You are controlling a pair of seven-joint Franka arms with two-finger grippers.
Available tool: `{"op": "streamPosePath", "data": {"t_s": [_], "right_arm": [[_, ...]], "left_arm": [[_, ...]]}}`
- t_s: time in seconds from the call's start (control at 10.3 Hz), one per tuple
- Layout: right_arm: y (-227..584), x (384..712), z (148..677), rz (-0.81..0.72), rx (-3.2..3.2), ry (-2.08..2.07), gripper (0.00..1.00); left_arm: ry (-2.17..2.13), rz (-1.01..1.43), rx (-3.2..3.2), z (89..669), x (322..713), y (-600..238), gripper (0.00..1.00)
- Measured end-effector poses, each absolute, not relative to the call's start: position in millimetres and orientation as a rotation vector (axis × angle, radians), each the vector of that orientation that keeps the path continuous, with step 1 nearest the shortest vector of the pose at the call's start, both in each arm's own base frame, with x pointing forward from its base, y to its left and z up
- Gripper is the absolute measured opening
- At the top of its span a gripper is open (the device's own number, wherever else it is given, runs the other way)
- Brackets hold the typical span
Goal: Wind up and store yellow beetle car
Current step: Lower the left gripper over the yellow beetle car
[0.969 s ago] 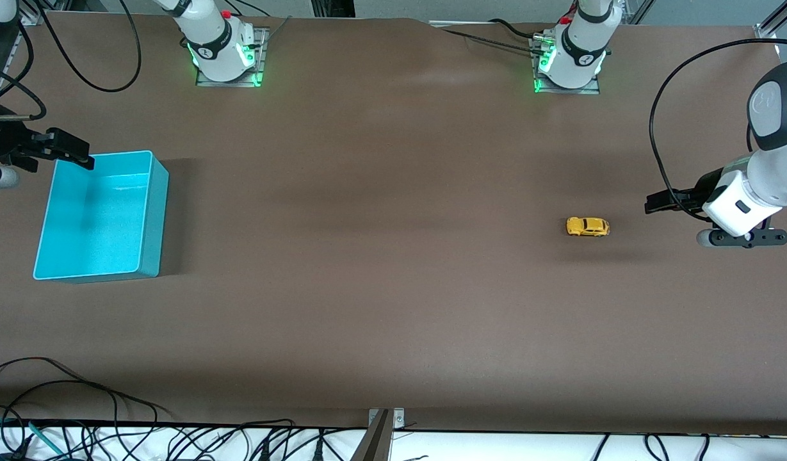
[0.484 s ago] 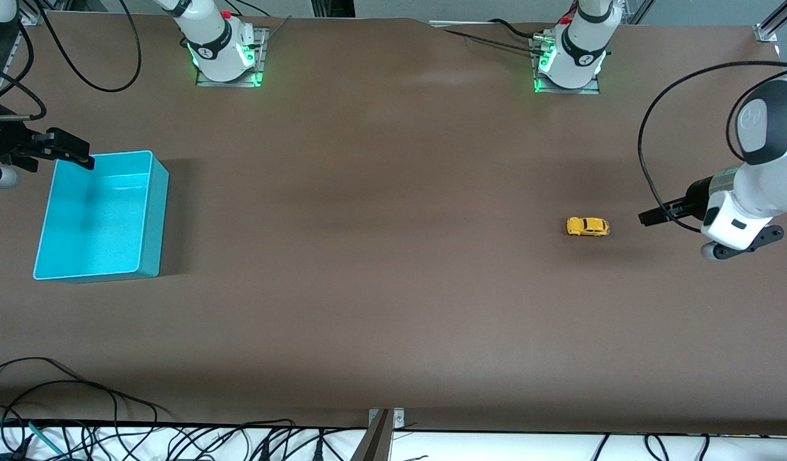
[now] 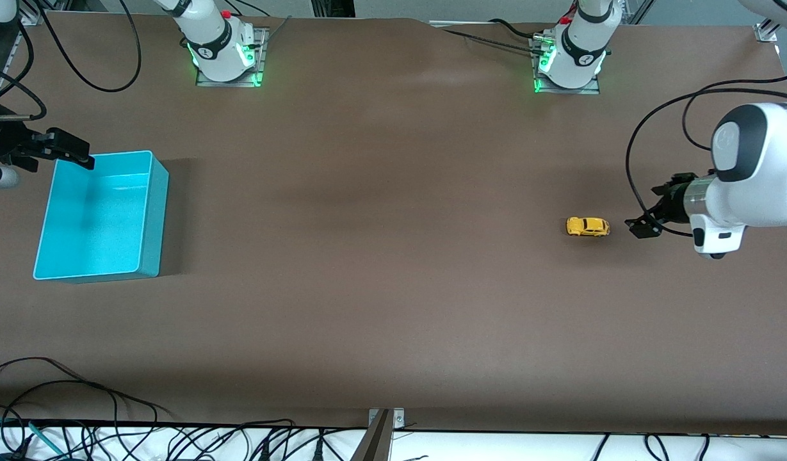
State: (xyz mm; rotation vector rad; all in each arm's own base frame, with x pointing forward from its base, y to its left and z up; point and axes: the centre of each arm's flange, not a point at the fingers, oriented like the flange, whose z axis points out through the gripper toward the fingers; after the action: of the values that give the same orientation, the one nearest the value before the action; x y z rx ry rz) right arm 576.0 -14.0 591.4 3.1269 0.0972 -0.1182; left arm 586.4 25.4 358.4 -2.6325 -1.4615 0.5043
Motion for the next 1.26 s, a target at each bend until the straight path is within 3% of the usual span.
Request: {"op": "streamPosePath", "data": {"t_s": [0.48,1.26], "right_arm": [[-14,575,591,-0.131,3.127,0.097,1.00],[-14,575,591,-0.134,3.127,0.098,1.00]], "left_arm": [[-2.020,0.275,-2.293,272,559,21,1.00],[-2.175,0.075,-2.283,218,520,15,0.98]]}}
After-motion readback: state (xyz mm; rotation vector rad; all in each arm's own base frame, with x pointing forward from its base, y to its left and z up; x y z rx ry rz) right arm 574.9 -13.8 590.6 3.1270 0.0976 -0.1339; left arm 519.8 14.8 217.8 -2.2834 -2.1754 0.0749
